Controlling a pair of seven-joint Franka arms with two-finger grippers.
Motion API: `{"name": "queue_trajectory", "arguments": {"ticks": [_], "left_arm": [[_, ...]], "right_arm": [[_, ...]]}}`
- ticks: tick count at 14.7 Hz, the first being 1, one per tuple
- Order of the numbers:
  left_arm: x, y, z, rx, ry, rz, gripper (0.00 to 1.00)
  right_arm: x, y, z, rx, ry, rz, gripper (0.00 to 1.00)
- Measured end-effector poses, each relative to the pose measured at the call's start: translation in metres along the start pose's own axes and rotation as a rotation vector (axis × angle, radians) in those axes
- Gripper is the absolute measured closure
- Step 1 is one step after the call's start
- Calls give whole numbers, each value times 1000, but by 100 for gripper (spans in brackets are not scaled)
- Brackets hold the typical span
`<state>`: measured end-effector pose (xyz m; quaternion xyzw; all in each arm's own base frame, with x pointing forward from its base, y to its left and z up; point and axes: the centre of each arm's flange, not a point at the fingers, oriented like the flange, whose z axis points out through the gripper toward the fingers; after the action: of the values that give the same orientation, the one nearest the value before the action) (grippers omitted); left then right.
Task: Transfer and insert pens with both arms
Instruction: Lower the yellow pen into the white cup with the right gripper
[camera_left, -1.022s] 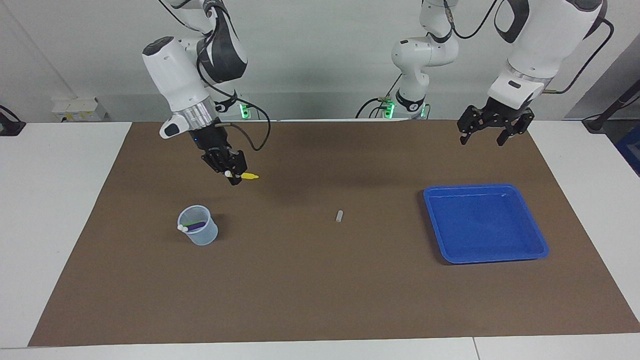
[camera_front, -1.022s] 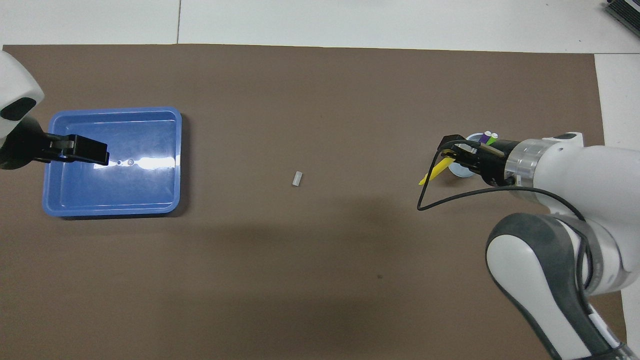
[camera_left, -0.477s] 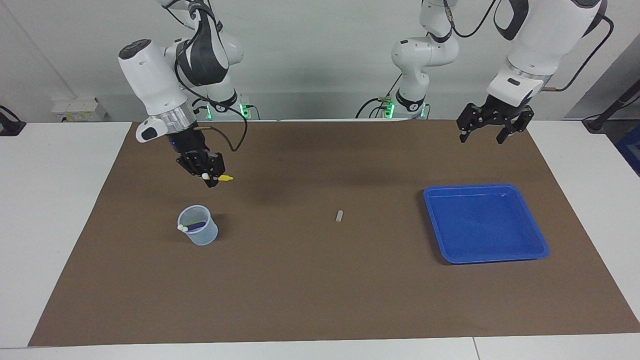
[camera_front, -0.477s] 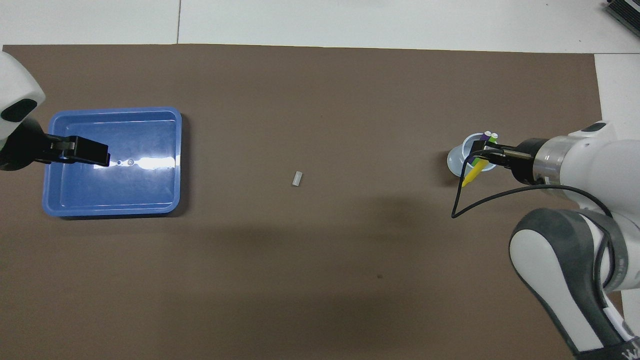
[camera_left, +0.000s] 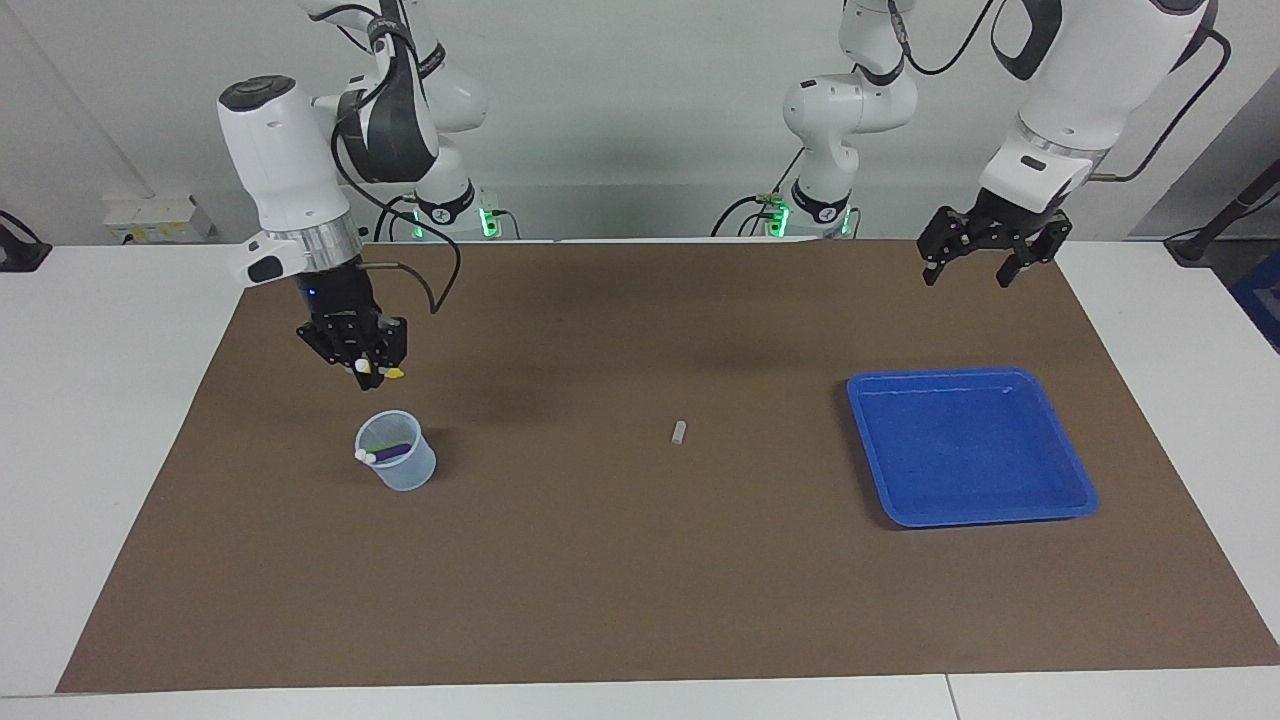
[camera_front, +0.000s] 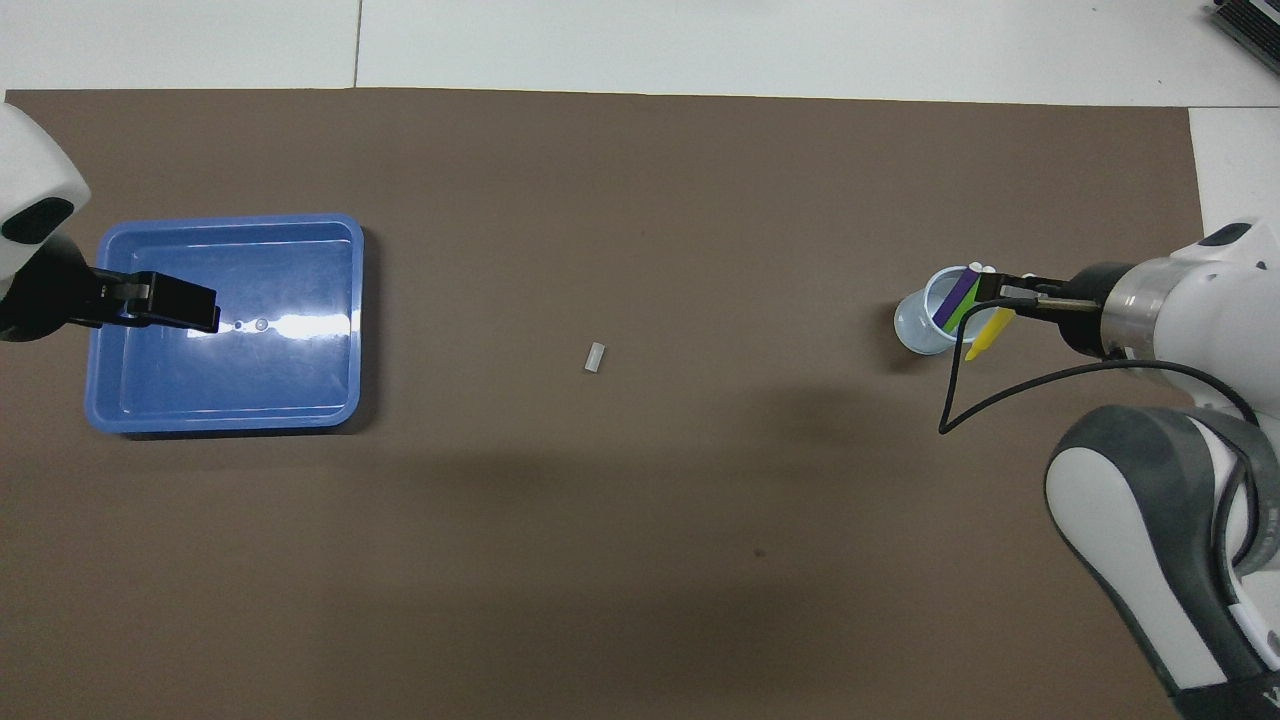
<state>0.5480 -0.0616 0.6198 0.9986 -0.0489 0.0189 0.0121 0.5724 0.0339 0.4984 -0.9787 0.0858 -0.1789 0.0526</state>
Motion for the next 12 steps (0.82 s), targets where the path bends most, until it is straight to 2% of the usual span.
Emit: {"name": "queue_trajectory", "arguments": {"ticks": [7,12], "left_arm": [[-1,1,0,0,-2,0,0],[-1,0,0,0,-3,0,0]], "right_arm": [[30,-5,31,-7,32,-14,84],[34,-4,50,-9,30,-14,84]]}}
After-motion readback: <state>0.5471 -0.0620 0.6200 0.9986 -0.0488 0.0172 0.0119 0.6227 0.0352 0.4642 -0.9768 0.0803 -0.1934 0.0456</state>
